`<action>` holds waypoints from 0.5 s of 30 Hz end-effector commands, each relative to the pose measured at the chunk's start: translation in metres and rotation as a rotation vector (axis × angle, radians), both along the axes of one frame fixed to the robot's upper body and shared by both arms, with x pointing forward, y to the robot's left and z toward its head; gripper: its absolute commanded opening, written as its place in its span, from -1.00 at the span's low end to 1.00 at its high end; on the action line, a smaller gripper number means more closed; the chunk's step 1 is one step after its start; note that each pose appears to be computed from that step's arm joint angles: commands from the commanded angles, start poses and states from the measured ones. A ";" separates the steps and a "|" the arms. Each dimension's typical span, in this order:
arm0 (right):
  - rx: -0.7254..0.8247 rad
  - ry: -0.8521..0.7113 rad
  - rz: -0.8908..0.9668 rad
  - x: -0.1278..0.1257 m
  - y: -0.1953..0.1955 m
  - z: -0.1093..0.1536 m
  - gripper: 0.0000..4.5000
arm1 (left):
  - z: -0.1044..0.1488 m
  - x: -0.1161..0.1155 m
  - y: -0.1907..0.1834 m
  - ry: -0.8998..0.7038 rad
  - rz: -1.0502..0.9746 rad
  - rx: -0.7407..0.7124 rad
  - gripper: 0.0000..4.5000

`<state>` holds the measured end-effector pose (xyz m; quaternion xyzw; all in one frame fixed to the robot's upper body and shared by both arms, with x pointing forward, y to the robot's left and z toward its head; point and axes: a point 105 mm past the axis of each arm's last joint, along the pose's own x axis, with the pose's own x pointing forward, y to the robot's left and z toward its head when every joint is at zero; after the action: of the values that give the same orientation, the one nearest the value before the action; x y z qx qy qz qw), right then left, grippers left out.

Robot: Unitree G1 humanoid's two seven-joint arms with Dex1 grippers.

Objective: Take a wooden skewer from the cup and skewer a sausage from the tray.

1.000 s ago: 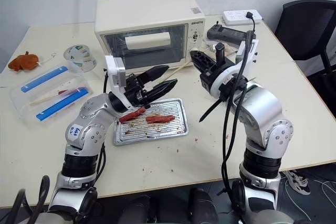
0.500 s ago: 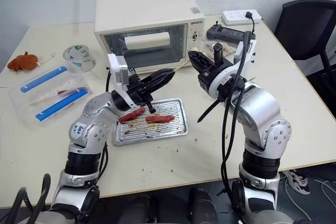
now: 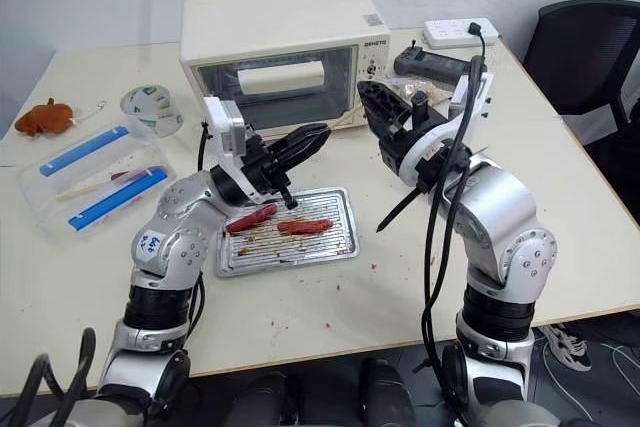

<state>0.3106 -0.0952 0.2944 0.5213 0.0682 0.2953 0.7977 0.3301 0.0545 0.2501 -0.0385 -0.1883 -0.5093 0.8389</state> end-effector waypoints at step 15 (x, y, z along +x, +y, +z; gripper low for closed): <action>-1.188 -0.560 0.168 -0.004 0.007 -0.061 0.46 | -0.011 -0.026 0.113 0.022 0.165 0.300 -1.00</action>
<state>0.3115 -0.0955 0.2296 -0.0525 0.0818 0.3689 0.9244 0.3160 0.1684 0.2252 0.0809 -0.0834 -0.4453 0.8878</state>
